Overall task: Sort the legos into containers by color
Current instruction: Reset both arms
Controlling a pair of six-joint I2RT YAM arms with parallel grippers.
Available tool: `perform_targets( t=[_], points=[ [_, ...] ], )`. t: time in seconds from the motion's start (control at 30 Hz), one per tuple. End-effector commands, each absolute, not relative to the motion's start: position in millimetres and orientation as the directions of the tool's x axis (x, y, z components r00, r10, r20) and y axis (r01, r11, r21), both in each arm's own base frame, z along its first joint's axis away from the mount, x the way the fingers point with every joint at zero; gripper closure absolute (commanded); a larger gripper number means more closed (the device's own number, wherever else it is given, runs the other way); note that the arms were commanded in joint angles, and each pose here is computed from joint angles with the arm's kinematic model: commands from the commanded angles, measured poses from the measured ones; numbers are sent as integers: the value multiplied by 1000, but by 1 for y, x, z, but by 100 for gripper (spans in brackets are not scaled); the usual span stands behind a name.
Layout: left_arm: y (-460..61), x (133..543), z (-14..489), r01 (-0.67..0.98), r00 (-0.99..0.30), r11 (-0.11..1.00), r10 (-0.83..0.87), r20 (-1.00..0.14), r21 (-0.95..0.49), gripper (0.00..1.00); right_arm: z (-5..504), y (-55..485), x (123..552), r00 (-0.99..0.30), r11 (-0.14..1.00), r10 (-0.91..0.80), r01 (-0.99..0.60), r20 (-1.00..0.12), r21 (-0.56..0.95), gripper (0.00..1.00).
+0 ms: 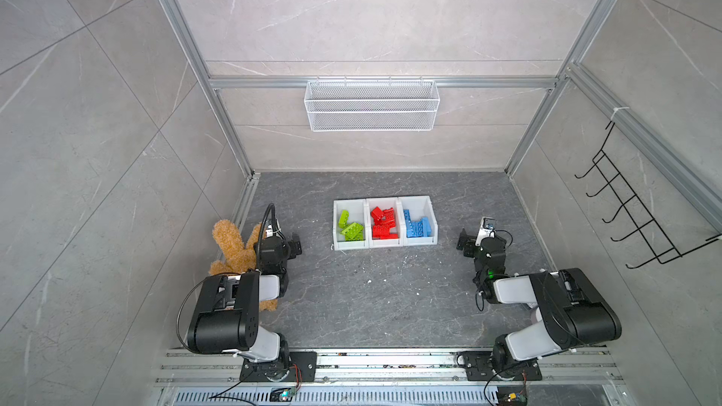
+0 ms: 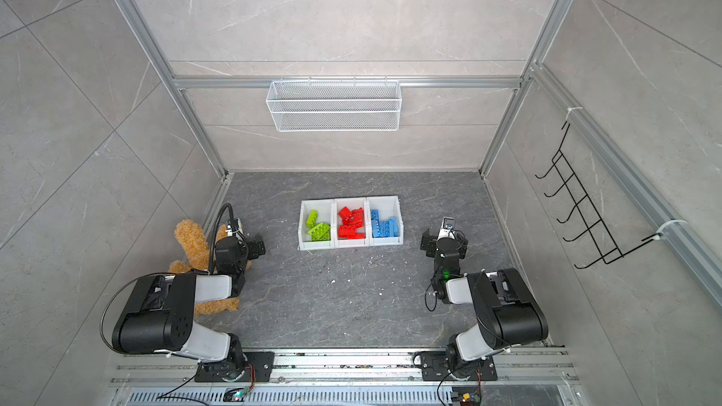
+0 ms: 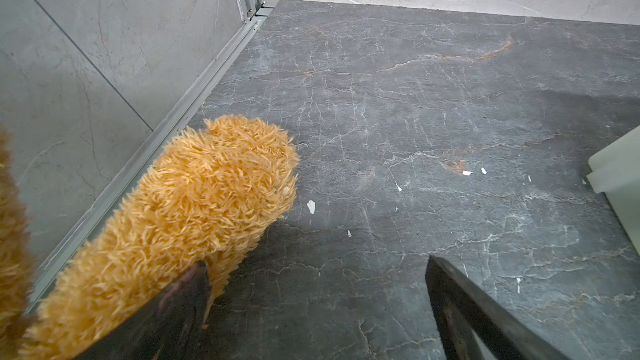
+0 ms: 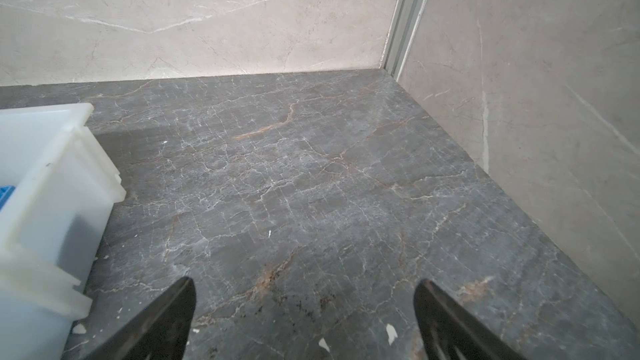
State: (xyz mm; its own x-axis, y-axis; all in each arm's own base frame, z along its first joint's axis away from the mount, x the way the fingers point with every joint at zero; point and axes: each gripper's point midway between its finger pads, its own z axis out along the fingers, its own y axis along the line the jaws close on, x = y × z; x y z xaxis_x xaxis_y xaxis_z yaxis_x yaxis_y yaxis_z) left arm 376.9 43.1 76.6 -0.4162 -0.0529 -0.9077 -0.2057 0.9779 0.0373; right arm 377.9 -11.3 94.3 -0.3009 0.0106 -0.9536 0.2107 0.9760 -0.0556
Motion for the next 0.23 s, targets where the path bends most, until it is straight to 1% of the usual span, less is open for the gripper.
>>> perform_targets(
  t=[0.0,0.2],
  points=[
    [42,381,86,-200,-369,980,-60,-928,16,0,100,-8,384,-280,980,24,197,-960,-33,0],
    [42,381,86,-201,-368,979,-60,-928,16,0,100,-8,383,-279,980,25,199,-960,-32,0]
  ],
)
